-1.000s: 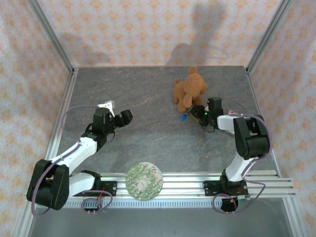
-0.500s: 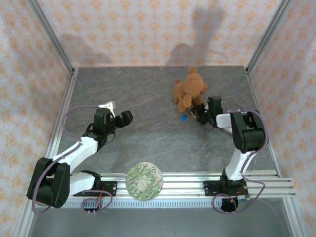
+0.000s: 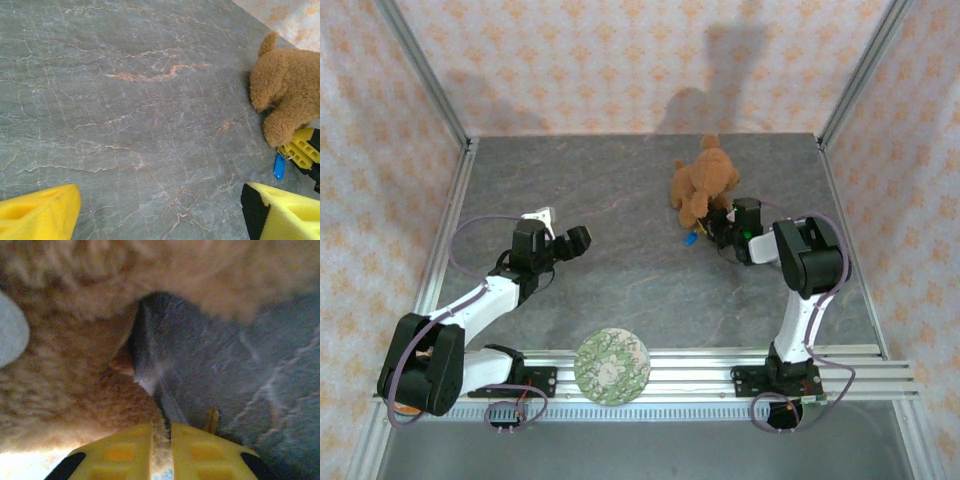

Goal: Remove the keys from the keyring

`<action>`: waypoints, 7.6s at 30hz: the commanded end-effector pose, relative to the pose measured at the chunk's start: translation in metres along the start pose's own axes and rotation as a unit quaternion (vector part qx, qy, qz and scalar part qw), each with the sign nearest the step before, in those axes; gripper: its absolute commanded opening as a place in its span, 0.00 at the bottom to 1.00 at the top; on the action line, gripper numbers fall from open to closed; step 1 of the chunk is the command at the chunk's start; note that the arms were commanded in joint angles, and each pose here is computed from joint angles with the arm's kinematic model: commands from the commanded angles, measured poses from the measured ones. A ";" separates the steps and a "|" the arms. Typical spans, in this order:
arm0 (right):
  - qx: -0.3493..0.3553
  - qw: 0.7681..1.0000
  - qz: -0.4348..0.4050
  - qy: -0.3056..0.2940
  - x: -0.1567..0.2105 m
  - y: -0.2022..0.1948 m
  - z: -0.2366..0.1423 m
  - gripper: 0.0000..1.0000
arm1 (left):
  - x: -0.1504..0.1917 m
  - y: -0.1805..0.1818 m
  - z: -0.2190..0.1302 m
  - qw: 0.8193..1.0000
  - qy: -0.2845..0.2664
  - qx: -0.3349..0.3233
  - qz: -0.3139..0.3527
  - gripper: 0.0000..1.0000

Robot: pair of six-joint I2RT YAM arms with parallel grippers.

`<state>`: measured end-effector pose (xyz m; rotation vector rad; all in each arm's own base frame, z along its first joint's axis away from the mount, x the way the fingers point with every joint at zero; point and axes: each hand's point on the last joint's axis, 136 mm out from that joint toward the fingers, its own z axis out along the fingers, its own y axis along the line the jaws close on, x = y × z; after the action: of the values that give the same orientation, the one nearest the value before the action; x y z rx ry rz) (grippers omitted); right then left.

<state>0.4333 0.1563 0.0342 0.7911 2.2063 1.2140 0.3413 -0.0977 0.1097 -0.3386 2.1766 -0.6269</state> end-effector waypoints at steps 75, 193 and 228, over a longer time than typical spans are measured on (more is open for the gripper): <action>-0.081 0.916 -0.375 0.118 0.101 0.226 -0.158 0.00 | -0.055 -0.186 -0.085 0.952 0.000 0.304 0.048 0.62; -0.372 0.811 -0.448 0.054 0.152 0.293 -0.170 0.76 | -0.087 -0.278 -0.120 0.928 0.084 0.361 0.032 0.00; -0.457 0.786 -0.410 0.075 0.167 0.326 -0.194 0.72 | -0.101 -0.288 -0.134 0.917 0.048 0.397 0.000 0.00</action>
<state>0.2721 0.3017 0.3631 -0.6037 1.5156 1.5790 0.3098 -0.2537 0.3819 0.1233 1.9033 -1.4331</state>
